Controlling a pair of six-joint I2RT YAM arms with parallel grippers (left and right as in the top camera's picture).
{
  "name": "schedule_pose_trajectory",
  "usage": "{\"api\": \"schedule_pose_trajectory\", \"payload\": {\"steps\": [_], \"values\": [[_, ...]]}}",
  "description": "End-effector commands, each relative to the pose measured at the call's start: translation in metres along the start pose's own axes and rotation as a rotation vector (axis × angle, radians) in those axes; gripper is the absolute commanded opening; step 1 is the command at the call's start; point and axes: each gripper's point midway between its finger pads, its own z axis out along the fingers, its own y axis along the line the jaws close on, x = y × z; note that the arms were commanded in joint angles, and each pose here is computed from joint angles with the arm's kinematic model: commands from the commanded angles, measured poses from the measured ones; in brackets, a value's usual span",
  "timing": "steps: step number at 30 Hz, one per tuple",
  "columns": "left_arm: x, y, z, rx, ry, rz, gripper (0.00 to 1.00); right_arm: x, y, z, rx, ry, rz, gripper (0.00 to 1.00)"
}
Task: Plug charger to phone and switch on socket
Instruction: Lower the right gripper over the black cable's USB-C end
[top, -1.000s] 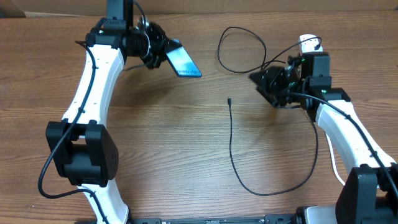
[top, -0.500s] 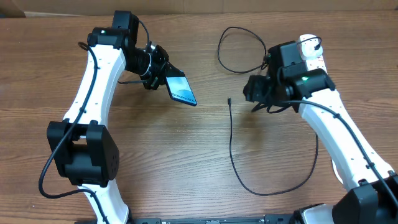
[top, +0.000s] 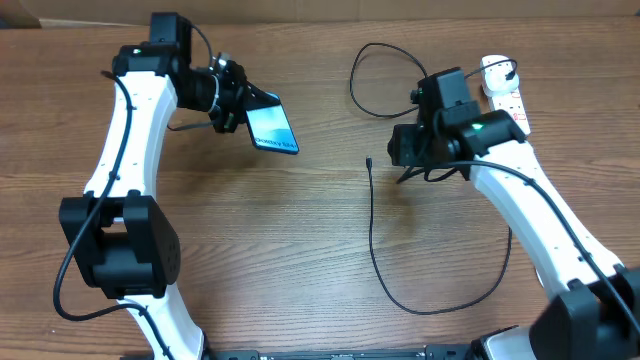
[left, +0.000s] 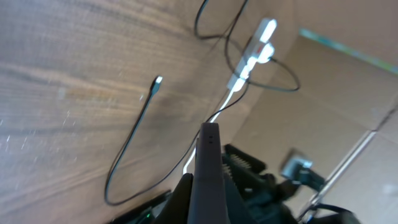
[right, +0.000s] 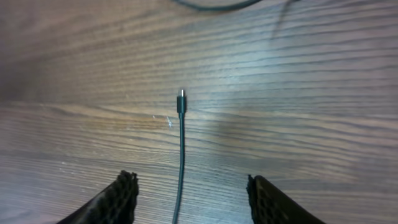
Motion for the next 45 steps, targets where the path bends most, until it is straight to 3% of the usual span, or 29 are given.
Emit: {"api": "schedule_pose_trajectory", "payload": {"steps": [1,8,13,21,37,45], "values": [[-0.002,-0.009,0.009,0.078,0.064,0.016,0.04,0.007,0.007,0.022,0.016,0.052,-0.048,0.53],[-0.017,-0.005,0.028,0.126,0.082,0.241,0.04,0.019,0.010,0.061,0.029,0.131,-0.092,0.52],[-0.026,0.006,0.039,0.127,0.097,0.279,0.04,0.017,0.010,0.067,0.026,0.128,-0.115,0.48],[-0.019,-0.022,0.035,0.305,0.148,0.413,0.04,0.017,0.010,0.079,0.025,0.137,-0.115,0.37],[-0.018,-0.025,0.034,0.318,0.156,0.393,0.04,0.028,0.011,0.114,-0.007,0.198,-0.159,0.34],[-0.018,-0.025,0.034,0.318,0.157,0.392,0.04,0.018,0.017,0.118,-0.029,0.153,-0.167,0.34]]}}
